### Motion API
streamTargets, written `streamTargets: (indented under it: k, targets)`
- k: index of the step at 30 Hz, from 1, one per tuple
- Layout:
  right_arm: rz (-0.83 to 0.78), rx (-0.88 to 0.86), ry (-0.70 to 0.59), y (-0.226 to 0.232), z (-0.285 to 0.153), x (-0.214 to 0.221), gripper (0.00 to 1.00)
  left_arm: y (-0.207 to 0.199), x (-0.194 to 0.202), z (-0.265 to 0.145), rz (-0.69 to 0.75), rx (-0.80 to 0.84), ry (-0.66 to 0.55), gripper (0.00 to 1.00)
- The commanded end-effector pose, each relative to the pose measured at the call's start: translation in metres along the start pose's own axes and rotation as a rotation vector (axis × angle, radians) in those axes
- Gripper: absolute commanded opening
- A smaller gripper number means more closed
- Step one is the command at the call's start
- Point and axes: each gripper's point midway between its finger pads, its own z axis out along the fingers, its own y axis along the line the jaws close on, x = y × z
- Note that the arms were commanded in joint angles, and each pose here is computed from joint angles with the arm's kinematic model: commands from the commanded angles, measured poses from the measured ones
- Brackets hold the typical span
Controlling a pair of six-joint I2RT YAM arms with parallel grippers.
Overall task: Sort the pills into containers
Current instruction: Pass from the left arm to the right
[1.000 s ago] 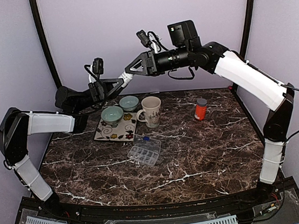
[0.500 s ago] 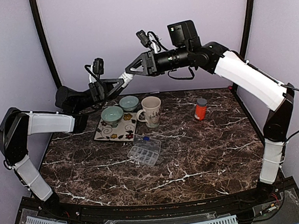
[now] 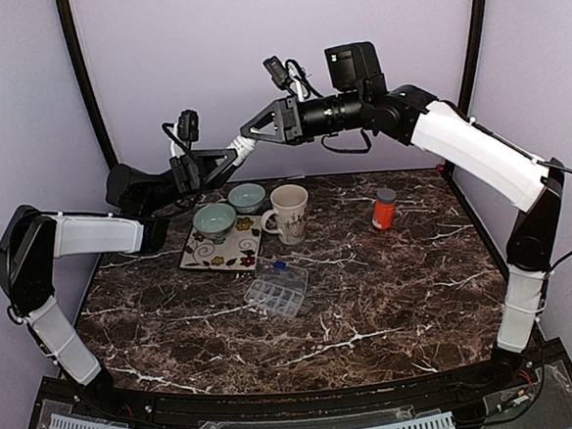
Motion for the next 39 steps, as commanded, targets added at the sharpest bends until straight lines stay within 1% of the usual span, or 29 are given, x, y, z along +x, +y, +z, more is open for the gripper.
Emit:
streamTargets:
  k: [1,11,27,33,39]
  targets:
    - [-0.017,-0.037,-0.05,0.008,-0.008,-0.012,0.21,-0.026,-0.013,0.007,0.069,0.082,-0.014,0.0]
    - [0.01,-0.082,-0.106,0.008,-0.013,-0.011,0.21,-0.033,-0.026,0.009,0.077,0.119,-0.053,0.0]
    - [0.003,-0.112,-0.183,-0.001,-0.01,-0.002,0.21,-0.036,-0.04,0.012,0.073,0.159,-0.122,0.0]
    - [0.01,-0.141,-0.224,0.001,-0.011,-0.003,0.21,-0.037,-0.042,0.015,0.072,0.17,-0.132,0.0]
    - [0.015,-0.151,-0.238,0.001,-0.011,-0.003,0.21,-0.039,-0.044,0.018,0.074,0.18,-0.14,0.0]
